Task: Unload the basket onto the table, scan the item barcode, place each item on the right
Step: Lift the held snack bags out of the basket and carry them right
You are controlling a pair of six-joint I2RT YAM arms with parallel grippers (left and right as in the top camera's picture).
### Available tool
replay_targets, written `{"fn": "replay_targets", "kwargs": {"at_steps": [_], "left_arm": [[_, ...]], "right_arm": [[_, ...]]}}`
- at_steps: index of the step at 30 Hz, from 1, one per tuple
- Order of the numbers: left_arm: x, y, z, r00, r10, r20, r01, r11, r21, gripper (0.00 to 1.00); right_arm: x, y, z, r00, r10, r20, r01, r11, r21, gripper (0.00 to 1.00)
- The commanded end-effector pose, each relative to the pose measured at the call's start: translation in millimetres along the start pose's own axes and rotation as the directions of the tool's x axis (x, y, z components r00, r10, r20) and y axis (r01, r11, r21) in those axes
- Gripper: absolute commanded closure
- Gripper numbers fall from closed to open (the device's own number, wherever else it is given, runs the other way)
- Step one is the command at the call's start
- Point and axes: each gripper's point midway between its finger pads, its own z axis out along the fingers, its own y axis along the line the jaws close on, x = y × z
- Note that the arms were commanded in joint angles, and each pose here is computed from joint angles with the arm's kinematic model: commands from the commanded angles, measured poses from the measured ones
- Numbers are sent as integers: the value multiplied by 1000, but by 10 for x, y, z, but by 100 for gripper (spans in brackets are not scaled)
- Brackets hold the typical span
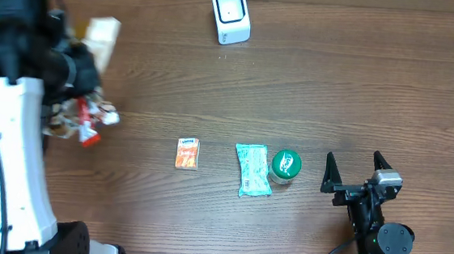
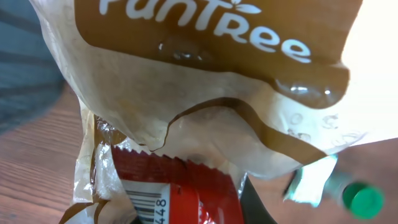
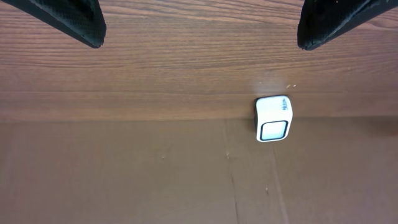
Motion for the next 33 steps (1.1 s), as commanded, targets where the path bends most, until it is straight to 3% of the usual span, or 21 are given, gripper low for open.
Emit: {"fn": "replay_targets", "kwargs": {"at_steps": [1,7,11,21,25,33], "left_arm": [[219,-123,325,992,75,-105,-78,997,-24,96],[777,-242,961,938,163,-307,-187,981,-50,96],[1066,-277,1329,911,182,-369,-220,974,-62,96],[1482,-311,2054,924,123,-362,-167,982,-90,96],[1545,-324,2253,945,32,-325,-70,992,-107,96],[1619,-641,2410,946,80,-315,-64,996,61,96]], "right_arm": [[21,-21,1,1000,-4,3,4,1000,10,0],[21,-21,1,1000,-4,3,4,1000,10,0],[21,-21,1,1000,-4,3,4,1000,10,0],[22,-21,1,1000,-4,3,4,1000,10,0],[21,-21,1,1000,-4,3,4,1000,10,0],[22,-21,1,1000,-4,3,4,1000,10,0]]}}
